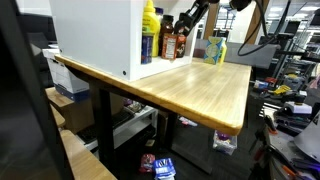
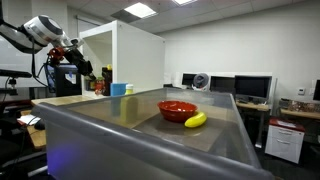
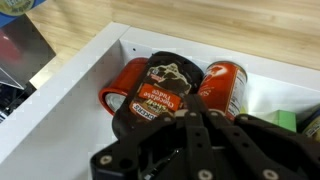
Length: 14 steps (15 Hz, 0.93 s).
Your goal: Move the red can backwards
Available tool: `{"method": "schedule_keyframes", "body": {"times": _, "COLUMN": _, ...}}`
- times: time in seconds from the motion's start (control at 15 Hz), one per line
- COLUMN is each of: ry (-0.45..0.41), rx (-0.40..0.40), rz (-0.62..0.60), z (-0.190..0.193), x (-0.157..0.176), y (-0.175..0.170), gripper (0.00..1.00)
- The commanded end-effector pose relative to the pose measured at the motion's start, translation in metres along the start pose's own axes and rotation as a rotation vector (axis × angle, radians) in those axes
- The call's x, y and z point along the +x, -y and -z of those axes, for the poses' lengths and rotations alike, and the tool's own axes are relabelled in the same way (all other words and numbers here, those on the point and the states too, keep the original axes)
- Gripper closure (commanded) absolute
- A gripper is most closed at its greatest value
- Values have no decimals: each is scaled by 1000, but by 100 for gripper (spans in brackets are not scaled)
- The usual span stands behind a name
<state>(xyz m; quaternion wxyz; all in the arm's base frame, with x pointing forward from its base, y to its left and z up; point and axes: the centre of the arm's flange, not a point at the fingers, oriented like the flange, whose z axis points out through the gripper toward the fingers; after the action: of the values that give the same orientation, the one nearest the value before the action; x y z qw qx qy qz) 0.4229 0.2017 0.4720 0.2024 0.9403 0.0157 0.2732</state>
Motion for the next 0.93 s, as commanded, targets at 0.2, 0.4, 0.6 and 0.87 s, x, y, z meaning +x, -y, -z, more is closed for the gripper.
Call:
{"method": "schedule_keyframes", "body": {"times": 0.2, "ry": 17, "rx": -7, "rz": -76, "z": -20, "x": 9, "y": 13, "gripper": 100}}
{"method": "schedule_keyframes", "body": {"times": 0.4, "ry": 22, "rx": 22, "rz": -95, "z": -22, "x": 10, "y": 19, "gripper": 100}}
{"method": "schedule_keyframes", "body": {"times": 0.6, "ry": 9, "rx": 63, "rz": -110, "z": -22, "x": 10, "y": 25, "gripper": 100}}
{"method": "schedule_keyframes", "body": {"times": 0.87, "ry": -7, "rx": 107, "rz": -133, "z": -23, "x": 13, "y": 26, "gripper": 100}}
